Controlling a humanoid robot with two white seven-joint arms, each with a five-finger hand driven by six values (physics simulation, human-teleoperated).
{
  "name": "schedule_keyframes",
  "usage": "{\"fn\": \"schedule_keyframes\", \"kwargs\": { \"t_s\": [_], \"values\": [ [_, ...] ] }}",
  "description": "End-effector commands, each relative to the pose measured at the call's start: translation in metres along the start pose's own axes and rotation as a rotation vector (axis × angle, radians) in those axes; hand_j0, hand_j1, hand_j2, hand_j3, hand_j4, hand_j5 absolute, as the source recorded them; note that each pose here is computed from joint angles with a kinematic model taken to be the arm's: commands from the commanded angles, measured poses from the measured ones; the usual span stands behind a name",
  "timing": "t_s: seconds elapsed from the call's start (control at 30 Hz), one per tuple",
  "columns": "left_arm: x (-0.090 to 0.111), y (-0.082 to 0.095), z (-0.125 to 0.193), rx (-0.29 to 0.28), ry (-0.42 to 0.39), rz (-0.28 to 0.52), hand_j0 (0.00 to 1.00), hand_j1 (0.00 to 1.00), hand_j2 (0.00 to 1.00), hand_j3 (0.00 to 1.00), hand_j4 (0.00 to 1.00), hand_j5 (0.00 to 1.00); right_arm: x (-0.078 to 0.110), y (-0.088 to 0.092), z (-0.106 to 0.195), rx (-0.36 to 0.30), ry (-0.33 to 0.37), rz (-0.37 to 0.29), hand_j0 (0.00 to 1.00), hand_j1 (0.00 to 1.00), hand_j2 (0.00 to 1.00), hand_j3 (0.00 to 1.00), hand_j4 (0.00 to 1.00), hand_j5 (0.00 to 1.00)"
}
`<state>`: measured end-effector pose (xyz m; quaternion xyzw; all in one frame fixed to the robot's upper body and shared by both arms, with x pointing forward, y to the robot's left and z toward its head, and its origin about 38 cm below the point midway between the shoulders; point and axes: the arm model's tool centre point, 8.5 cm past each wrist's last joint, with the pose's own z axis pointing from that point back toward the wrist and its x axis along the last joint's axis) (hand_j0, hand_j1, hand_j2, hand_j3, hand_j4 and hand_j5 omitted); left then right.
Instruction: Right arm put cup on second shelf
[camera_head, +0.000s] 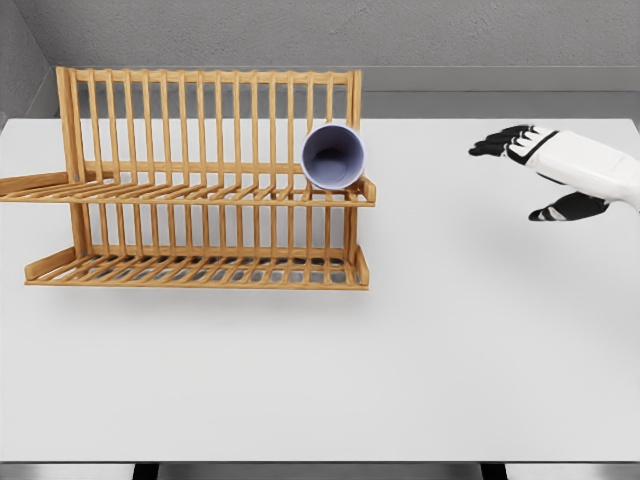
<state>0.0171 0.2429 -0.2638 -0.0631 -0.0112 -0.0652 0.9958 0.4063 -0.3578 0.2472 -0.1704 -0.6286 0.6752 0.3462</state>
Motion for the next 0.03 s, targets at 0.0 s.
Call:
{"fn": "schedule_keyframes", "kwargs": {
  "t_s": [0.0],
  "values": [
    [-0.0001,0.0000,0.0000,0.000,0.000,0.000,1.00,1.00,1.00,1.00,1.00,1.00,-0.0056,0.0060,-0.0030,-0.022,0.017,-0.032,1.00,1.00,1.00,1.00,1.00,1.00]
  ]
}}
